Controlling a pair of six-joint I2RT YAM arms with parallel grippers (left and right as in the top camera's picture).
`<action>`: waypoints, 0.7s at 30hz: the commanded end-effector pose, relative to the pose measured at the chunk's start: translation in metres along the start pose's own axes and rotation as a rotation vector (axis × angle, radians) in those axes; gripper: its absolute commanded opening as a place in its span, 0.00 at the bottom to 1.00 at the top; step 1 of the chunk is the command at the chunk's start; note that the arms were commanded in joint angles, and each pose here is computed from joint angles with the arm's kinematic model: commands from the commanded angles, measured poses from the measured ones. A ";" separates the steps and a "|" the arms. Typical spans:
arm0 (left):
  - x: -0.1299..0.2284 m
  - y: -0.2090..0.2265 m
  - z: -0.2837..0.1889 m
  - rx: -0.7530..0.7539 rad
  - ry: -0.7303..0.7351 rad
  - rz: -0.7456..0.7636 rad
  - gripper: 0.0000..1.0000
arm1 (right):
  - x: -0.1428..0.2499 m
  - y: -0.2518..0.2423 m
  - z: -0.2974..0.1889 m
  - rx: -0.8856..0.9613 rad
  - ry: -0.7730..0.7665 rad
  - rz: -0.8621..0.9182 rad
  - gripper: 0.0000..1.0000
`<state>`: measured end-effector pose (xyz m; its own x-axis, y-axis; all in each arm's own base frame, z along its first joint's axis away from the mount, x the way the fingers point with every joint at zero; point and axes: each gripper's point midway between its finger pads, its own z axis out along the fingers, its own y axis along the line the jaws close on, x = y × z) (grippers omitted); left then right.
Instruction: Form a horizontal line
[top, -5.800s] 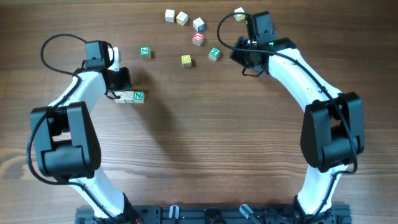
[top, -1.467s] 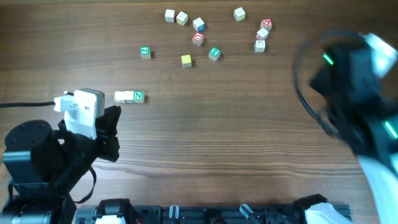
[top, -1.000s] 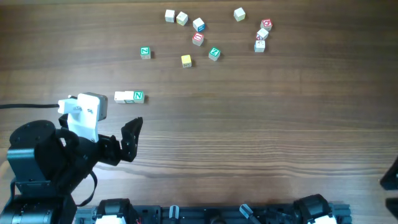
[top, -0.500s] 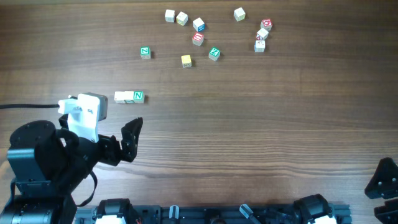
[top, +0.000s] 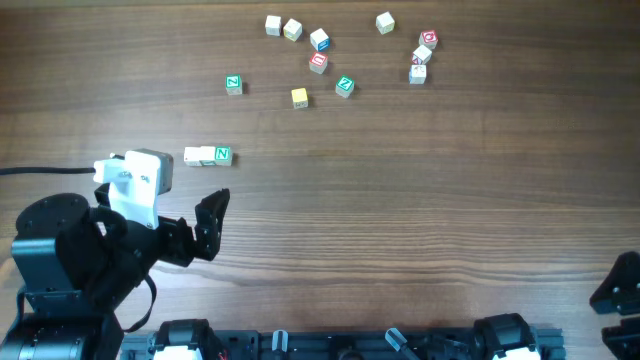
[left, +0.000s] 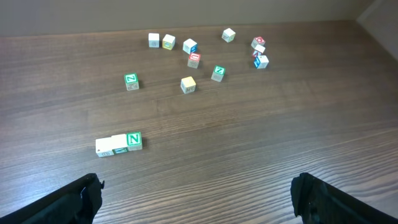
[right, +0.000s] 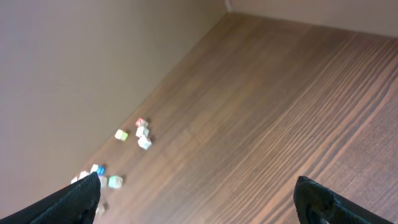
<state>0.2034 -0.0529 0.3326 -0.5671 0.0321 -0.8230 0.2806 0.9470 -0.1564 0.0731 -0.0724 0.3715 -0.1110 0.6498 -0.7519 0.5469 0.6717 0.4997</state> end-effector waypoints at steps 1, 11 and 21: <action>0.001 0.000 0.001 0.000 0.000 0.003 1.00 | 0.004 -0.003 0.002 -0.011 -0.016 0.116 1.00; 0.001 0.000 0.001 0.000 0.000 0.003 1.00 | 0.032 -0.014 0.047 -0.152 -0.220 0.335 1.00; 0.001 0.000 0.001 0.000 0.000 0.003 1.00 | 0.064 -0.017 0.105 -0.196 -0.247 0.657 1.00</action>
<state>0.2034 -0.0530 0.3319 -0.5687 0.0321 -0.8219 0.2806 0.9469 -0.1572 0.1322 -0.0767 0.2662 0.3573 0.8708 -0.3377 0.3257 0.2227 0.9189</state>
